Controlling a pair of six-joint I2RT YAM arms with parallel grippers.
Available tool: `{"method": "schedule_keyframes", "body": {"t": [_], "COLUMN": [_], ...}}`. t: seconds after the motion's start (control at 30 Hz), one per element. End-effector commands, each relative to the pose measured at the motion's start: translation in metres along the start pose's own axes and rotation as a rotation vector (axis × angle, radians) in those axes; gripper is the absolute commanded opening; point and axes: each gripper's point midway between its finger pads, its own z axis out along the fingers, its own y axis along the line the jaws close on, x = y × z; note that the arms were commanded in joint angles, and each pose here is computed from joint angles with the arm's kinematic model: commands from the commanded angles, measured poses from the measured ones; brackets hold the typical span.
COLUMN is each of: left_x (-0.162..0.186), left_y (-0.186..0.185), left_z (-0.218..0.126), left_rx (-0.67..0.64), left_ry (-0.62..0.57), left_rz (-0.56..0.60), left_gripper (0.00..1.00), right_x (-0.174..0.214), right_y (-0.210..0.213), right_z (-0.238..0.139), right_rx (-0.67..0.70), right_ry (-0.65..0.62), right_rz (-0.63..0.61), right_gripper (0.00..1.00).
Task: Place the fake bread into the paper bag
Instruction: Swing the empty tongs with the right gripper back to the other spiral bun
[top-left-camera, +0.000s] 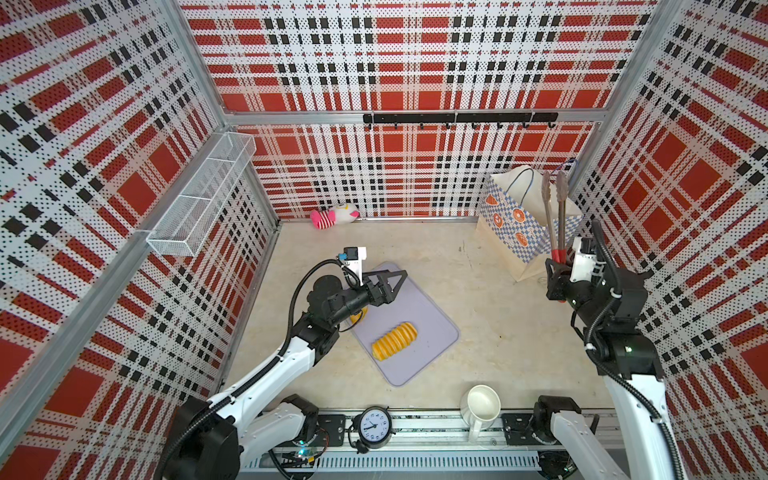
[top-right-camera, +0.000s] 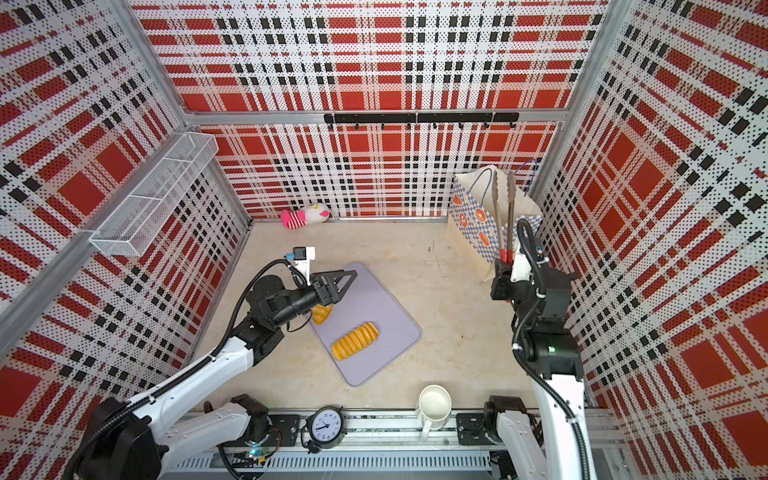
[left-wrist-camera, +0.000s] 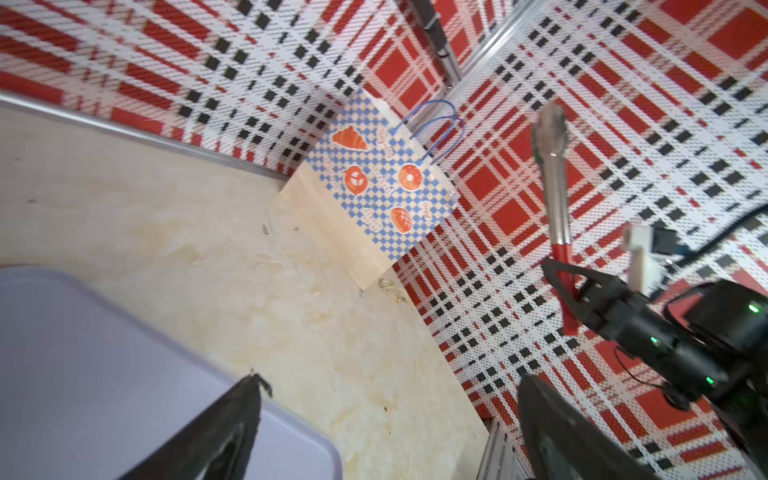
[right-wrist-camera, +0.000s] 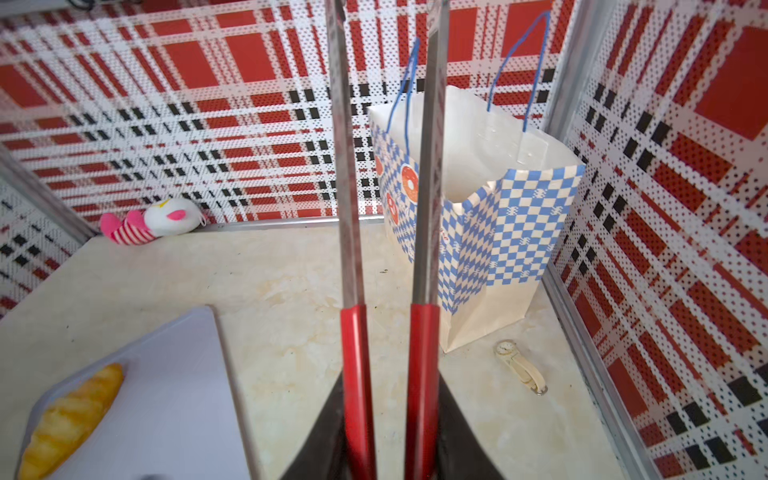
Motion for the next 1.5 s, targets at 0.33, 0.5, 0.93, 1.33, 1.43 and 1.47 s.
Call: {"method": "schedule_keyframes", "body": {"t": [0.33,0.5,0.93,1.33,1.43,1.47], "left_x": [0.031,0.038,0.058,0.068,0.069,0.069], "left_y": [0.057,0.065,0.081,0.084,0.084,0.084], "left_z": [-0.057,-0.077,-0.101,-0.102,-0.102,-0.102], "left_rx": [-0.299,-0.335,-0.432,-0.432,-0.433,-0.433], "left_ry": [0.141,0.172,0.273,0.322,0.325,0.327], "left_rz": [-0.092,-0.125,-0.178,-0.188,-0.188,-0.188], "left_gripper": [0.98,0.98,0.98,0.98,0.98,0.98], "right_x": [0.075,0.124,0.173,0.189,0.193,0.195], "right_y": [0.116,0.145,0.168,0.177,0.176,0.177], "right_z": [-0.01,-0.014,-0.014,-0.026,-0.026,-0.026], "right_rx": [-0.416,-0.54,-0.767,-0.847,-0.847,-0.849], "right_ry": [0.096,0.197,0.213,0.226,0.25,0.254], "right_rz": [-0.591,-0.896,-1.254,-1.388,-1.421,-1.43], "right_gripper": [0.31,0.33,0.3,0.34,0.35,0.35]}}
